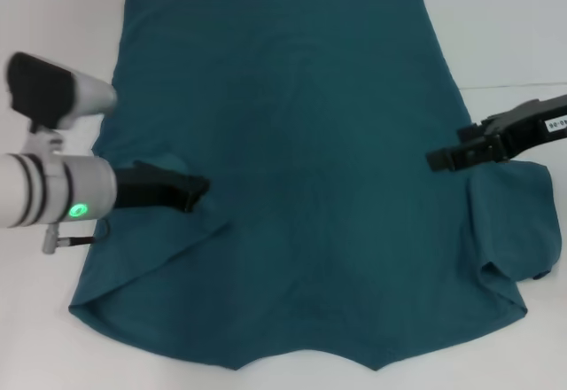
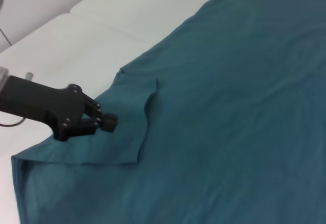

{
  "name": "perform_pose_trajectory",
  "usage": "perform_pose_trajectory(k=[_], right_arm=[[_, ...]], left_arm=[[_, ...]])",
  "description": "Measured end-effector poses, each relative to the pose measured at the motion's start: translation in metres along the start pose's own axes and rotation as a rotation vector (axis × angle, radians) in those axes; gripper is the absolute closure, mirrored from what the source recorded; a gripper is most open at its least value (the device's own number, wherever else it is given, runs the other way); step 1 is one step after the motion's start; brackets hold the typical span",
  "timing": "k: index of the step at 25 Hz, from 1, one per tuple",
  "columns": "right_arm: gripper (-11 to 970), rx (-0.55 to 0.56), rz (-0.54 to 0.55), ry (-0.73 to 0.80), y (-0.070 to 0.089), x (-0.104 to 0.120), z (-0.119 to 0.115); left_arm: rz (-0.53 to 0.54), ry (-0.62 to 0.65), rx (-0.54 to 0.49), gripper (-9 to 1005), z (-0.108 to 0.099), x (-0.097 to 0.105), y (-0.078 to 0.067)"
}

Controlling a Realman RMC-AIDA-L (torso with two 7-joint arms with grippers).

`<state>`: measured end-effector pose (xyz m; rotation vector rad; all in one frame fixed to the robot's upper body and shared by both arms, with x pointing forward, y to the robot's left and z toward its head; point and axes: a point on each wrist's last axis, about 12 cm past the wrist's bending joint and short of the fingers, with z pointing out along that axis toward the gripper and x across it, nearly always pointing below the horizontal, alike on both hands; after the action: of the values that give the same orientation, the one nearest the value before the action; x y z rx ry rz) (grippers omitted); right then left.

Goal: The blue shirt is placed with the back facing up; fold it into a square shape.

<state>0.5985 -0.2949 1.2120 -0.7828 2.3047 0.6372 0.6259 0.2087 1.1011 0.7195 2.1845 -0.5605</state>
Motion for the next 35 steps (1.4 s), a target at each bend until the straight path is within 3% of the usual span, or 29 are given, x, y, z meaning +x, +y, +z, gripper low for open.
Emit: perform_pose_trajectory(k=[4,9,12,17,20,25,35], right_arm=[[94,0.005,0.045,0.069,0.000,0.007,-0.007],[94,0.130,0.143,0.240,-0.009,0.025,-0.014],[94,0.198,0.168,0.315,-0.014,0.034,-0.016],[95,0.275,0.132,0.414,-0.018,0.038,-0.015],[95,0.298,0.080,0.474,-0.015,0.040,-0.007],[95,0.334,0.002,0.543,-0.009,0.042,0.010],[95,0.388,-0.060,0.590,-0.005,0.057,0.028]], left_arm=[[-0.076,-0.087,0.146,879,-0.030,0.001,0.002],[-0.126,-0.142,0.290,855,-0.058,0.015,-0.003],[-0.148,-0.134,0.293,840,-0.064,0.027,-0.003],[-0.178,-0.148,0.284,608,-0.070,0.042,-0.002],[-0.184,-0.152,0.291,404,-0.071,0.045,-0.003],[-0.196,-0.154,0.300,270,-0.071,0.049,-0.005],[-0.200,-0.180,0.317,272,-0.074,0.051,-0.006]])
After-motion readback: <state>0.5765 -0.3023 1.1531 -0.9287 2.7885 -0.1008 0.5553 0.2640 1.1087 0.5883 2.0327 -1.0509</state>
